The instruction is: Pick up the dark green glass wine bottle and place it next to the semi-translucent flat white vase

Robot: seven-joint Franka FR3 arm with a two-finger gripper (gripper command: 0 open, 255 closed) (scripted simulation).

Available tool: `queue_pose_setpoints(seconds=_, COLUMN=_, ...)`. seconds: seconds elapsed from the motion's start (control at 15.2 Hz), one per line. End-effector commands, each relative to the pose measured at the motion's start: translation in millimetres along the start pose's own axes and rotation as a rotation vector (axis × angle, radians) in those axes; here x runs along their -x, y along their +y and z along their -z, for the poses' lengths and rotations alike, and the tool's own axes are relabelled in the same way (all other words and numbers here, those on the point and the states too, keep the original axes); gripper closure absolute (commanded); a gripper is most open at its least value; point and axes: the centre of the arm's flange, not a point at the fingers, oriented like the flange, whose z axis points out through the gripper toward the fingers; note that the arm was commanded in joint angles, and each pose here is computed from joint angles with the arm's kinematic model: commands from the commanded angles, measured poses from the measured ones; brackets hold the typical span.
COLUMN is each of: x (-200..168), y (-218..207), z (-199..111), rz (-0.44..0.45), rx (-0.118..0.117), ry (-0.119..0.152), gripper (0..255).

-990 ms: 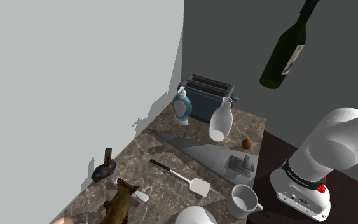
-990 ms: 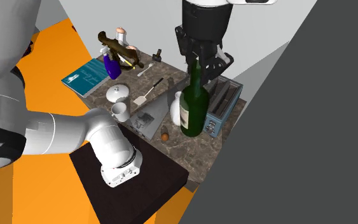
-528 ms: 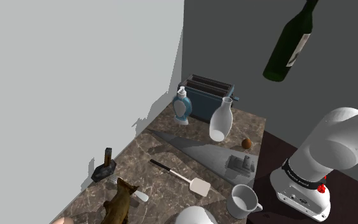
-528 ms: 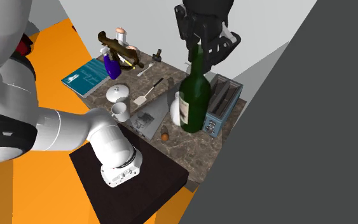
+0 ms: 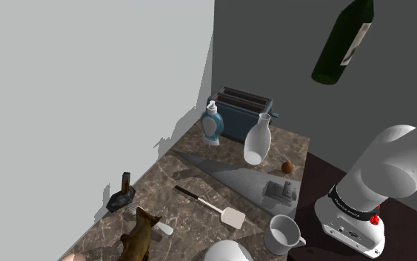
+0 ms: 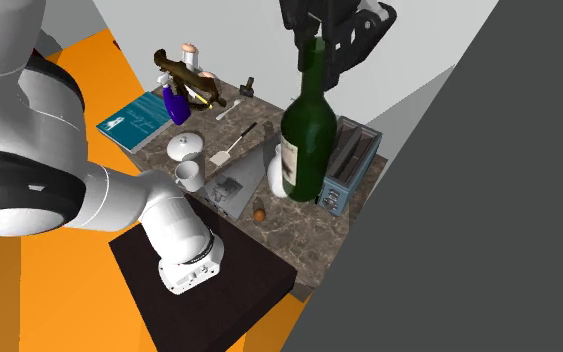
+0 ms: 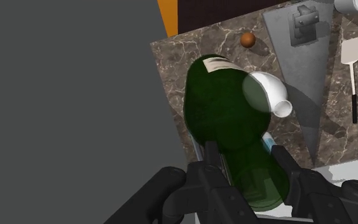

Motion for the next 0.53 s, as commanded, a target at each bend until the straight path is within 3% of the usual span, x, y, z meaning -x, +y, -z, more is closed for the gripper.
queue_pose_setpoints(seconds=0.0, x=0, y=-1, z=11, rz=0.0, rx=0.0, ry=0.0, gripper=255)
queue_pose_setpoints(seconds=0.46, x=27, y=-70, z=-12, rz=0.0, rx=0.0, ry=0.0, gripper=255)
